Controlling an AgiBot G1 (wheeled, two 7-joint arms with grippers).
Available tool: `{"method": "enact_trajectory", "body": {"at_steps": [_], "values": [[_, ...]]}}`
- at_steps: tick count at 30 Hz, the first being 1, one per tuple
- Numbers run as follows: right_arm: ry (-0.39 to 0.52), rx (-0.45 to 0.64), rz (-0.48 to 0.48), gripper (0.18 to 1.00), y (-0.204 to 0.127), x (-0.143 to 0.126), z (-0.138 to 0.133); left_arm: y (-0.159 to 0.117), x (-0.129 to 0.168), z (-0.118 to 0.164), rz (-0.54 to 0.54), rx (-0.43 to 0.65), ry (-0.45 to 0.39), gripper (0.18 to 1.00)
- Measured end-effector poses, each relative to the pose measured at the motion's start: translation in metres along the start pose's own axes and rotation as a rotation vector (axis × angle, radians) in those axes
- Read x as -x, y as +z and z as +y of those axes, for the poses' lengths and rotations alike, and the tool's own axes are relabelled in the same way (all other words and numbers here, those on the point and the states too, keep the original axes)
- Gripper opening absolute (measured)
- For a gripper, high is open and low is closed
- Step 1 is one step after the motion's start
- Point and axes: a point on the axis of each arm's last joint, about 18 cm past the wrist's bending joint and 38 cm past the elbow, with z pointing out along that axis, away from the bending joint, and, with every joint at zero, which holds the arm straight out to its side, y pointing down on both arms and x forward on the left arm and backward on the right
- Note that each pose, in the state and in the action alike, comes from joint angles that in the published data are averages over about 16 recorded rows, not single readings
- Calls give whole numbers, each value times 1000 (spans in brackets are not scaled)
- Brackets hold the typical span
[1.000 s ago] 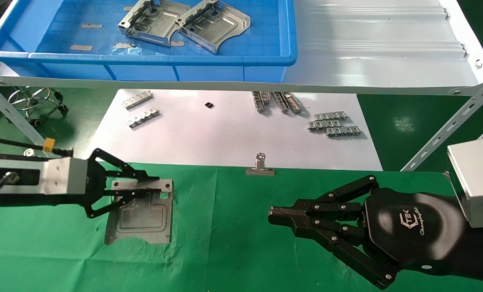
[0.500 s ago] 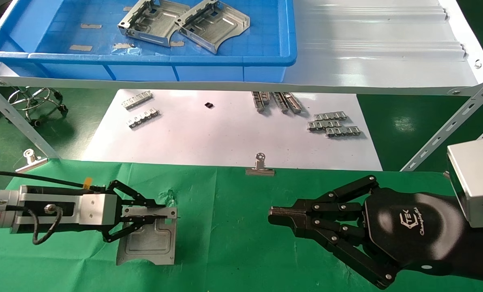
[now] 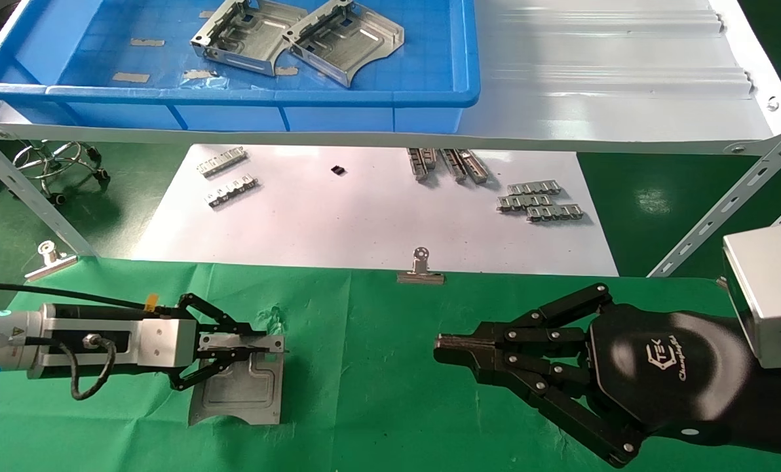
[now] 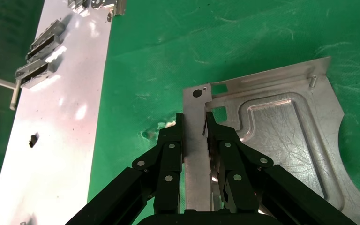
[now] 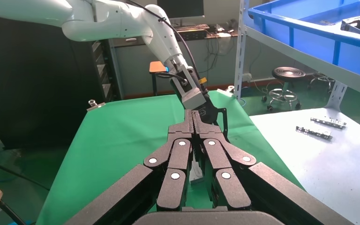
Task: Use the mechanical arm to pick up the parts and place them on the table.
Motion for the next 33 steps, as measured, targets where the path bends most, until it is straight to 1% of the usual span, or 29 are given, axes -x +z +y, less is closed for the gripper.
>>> {"method": "enact_trajectory", "body": {"at_steps": [9,14,20,26,30,33], "values": [[0,0,0,192,0,0,0,-5,4,-1,-11,-12,-10,310],[0,0,0,192,0,0,0,-14,7,-11,-4,-52,-42,363],[0,0,0,192,0,0,0,-25,8,-25,9,-112,-95,465],[0,0,0,195,0,0,0,-32,5,-38,20,-171,-157,599],[0,0,0,203,0,0,0,-33,4,-45,11,-202,-187,702],[0,0,0,214,0,0,0,-34,3,-51,3,-230,-210,759]]}}
